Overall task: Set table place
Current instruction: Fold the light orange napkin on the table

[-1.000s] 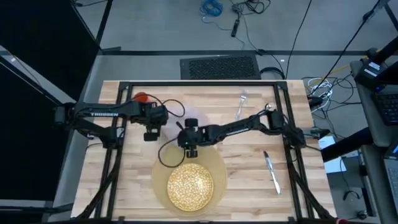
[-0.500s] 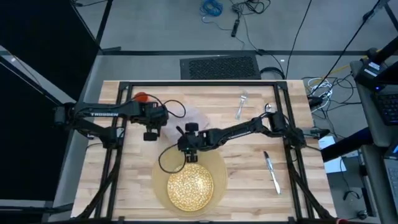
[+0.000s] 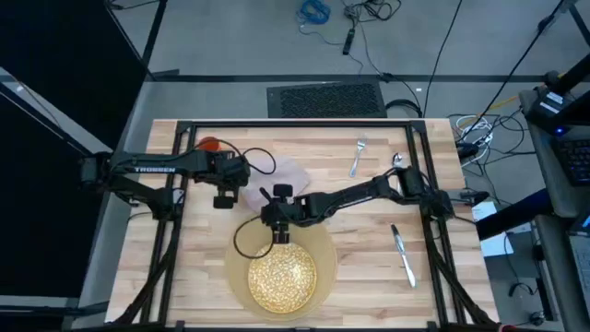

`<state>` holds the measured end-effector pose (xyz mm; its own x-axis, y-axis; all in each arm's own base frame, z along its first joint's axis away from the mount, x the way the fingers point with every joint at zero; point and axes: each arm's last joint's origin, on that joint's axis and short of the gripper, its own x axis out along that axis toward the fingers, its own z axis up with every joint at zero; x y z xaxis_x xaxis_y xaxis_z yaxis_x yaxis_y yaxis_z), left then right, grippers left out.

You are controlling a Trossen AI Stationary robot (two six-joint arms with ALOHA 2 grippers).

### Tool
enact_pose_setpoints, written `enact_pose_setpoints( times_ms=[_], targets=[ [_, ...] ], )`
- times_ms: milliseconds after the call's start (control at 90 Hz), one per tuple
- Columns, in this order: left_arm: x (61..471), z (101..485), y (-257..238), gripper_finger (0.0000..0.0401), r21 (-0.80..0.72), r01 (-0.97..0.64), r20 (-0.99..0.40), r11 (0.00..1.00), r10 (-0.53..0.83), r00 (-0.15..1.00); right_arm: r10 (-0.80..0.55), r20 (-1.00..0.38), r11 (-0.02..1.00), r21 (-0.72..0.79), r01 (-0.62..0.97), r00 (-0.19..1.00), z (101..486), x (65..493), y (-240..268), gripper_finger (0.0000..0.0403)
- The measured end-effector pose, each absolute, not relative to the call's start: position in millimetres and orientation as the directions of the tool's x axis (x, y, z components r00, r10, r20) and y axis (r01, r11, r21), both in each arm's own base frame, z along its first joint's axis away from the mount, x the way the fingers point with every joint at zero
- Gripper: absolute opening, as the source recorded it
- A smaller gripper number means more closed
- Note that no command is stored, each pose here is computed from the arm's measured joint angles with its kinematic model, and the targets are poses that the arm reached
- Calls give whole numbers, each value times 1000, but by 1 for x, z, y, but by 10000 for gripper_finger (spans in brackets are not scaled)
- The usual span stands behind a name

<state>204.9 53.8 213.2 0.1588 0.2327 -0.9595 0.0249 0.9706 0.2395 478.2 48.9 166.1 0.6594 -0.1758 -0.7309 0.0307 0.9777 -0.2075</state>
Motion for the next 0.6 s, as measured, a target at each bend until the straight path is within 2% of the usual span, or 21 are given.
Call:
enact_pose_setpoints(
  times_ms=[78, 600],
  targets=[
    [205, 213, 54, 0, 239, 25, -960, 971, 232, 158, -136, -732, 986, -166, 19, 667, 161, 481, 47, 160],
    [205, 213, 54, 0, 238, 26, -960, 971, 232, 155, -174, -768, 982, -185, 47, 616, 128, 485, 41, 160]
  ],
)
